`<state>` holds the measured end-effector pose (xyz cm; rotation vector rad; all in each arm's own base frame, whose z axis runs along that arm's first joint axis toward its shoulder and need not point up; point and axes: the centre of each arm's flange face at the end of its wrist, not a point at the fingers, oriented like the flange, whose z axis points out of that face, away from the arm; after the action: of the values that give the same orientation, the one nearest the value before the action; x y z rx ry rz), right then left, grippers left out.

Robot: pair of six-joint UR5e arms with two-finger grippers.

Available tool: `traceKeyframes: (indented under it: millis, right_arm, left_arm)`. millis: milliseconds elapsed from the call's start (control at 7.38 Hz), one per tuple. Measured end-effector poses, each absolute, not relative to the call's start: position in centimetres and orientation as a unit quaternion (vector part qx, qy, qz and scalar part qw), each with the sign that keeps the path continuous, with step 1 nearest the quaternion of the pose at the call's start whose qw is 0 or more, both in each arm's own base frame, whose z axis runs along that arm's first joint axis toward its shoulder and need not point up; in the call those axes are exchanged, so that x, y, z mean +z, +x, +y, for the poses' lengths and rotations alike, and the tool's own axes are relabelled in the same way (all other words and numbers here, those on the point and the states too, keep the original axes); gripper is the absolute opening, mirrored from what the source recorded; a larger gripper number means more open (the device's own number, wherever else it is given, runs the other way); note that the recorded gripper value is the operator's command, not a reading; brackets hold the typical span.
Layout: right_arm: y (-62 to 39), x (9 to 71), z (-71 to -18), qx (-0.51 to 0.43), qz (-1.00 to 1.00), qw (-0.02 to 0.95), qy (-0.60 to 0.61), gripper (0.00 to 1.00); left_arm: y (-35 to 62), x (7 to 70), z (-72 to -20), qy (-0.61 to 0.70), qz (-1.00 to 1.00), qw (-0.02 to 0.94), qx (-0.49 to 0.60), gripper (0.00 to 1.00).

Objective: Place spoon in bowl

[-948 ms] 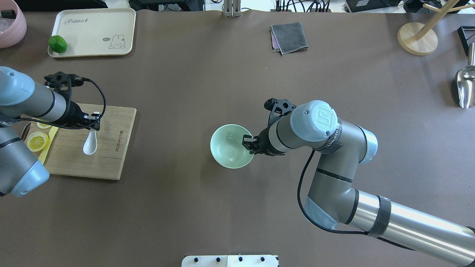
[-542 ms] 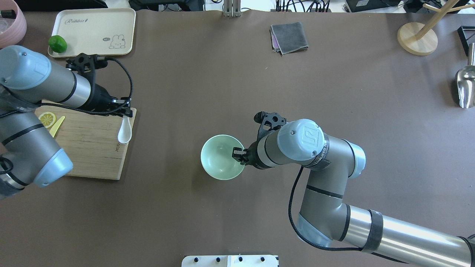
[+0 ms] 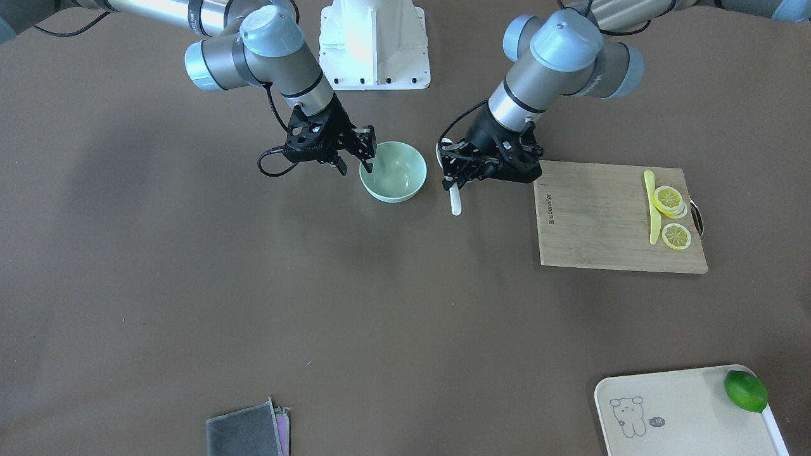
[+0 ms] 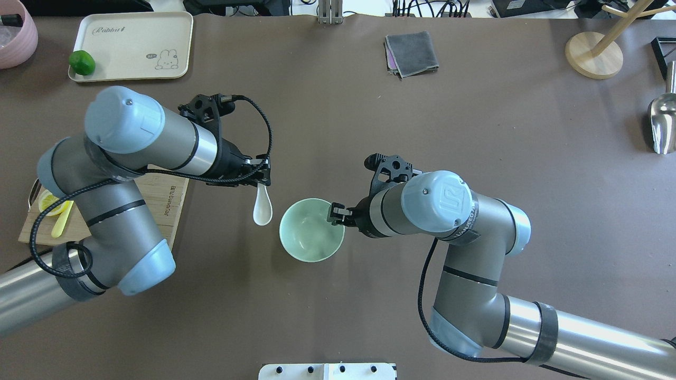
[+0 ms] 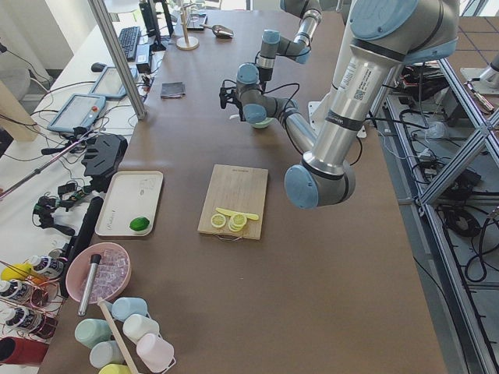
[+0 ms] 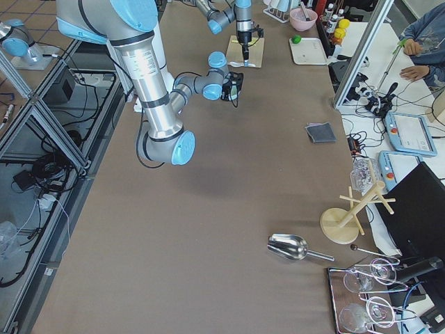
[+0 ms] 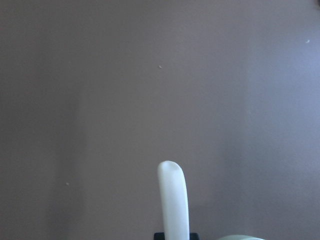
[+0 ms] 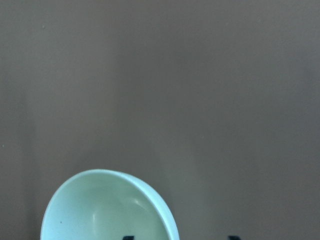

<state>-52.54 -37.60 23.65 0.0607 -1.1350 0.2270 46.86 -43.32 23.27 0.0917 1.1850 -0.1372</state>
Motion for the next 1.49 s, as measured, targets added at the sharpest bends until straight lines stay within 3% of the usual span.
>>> traceKeyframes:
  millis: [135,271,948,1490]
  right_arm:
    - [-48.8,23.9,-39.2,0.109,-0.538,0.836,0.015,1.0]
    - [-46.0,24.5,-40.3,0.106,-0.539,0.835,0.009,1.0]
    - [-40.4,26.8,-42.8,0.099,-0.533,0.84,0.02,1.0]
    - [-26.7,38.7,-47.1,0.039,-0.48,0.875,0.052,1.0]
  left_arm:
    - [48.6,22.0,-42.0,0.043,0.563,0.823,-0.067,0.94]
    - [49.5,20.9,-41.2,0.039,0.568,0.819,-0.074,0.98]
    - [44.1,24.4,-42.8,0.066,0.556,0.826,-0.072,0.98]
    - [25.3,38.0,-48.7,0.098,0.502,0.859,0.017,0.98]
